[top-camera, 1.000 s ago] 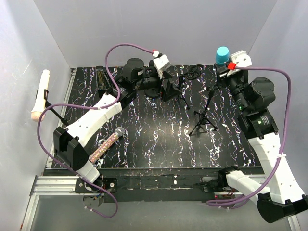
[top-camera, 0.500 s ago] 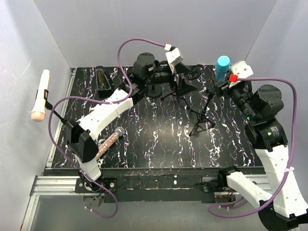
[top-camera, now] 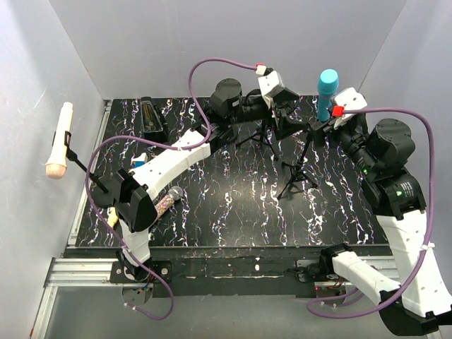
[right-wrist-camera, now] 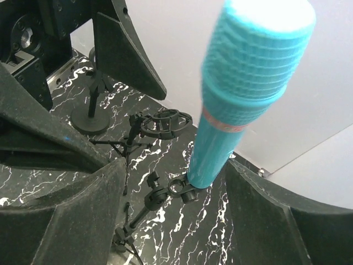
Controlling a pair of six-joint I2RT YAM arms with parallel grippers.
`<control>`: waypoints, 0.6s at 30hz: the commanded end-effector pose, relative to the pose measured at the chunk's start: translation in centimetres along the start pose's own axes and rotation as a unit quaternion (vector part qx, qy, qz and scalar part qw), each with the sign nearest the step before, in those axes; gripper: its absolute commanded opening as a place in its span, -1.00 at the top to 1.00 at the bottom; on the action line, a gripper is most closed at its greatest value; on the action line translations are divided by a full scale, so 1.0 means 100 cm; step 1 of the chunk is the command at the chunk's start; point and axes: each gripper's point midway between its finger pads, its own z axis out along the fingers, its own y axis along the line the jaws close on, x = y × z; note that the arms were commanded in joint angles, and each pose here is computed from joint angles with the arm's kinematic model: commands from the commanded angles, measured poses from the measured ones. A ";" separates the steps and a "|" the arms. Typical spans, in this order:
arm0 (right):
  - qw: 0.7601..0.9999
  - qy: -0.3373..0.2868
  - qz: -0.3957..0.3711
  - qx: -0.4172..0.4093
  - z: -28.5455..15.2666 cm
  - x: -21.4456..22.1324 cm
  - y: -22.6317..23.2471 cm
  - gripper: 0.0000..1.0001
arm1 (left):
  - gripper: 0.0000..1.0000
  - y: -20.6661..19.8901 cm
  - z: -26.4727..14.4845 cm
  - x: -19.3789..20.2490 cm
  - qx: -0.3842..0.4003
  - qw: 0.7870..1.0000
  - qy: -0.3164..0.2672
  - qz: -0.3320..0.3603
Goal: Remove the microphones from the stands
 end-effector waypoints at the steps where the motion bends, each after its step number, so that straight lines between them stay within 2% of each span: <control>1: 1.000 -0.012 -0.008 0.023 -0.020 -0.019 -0.012 -0.57 | -0.96 0.007 -0.002 -0.041 -0.022 0.998 -0.043 0.038; 9: 0.999 0.047 -0.006 0.024 -0.051 -0.003 -0.011 -0.61 | -0.96 0.016 0.003 -0.066 -0.035 0.994 -0.071 0.072; 13: 0.996 0.088 0.031 0.008 -0.064 -0.011 -0.013 -0.62 | -0.96 0.021 0.012 -0.076 -0.036 0.991 -0.087 0.093; 18: 0.994 0.096 0.041 -0.004 -0.051 0.003 -0.018 -0.63 | -0.96 0.007 0.023 -0.082 -0.010 0.990 -0.102 0.093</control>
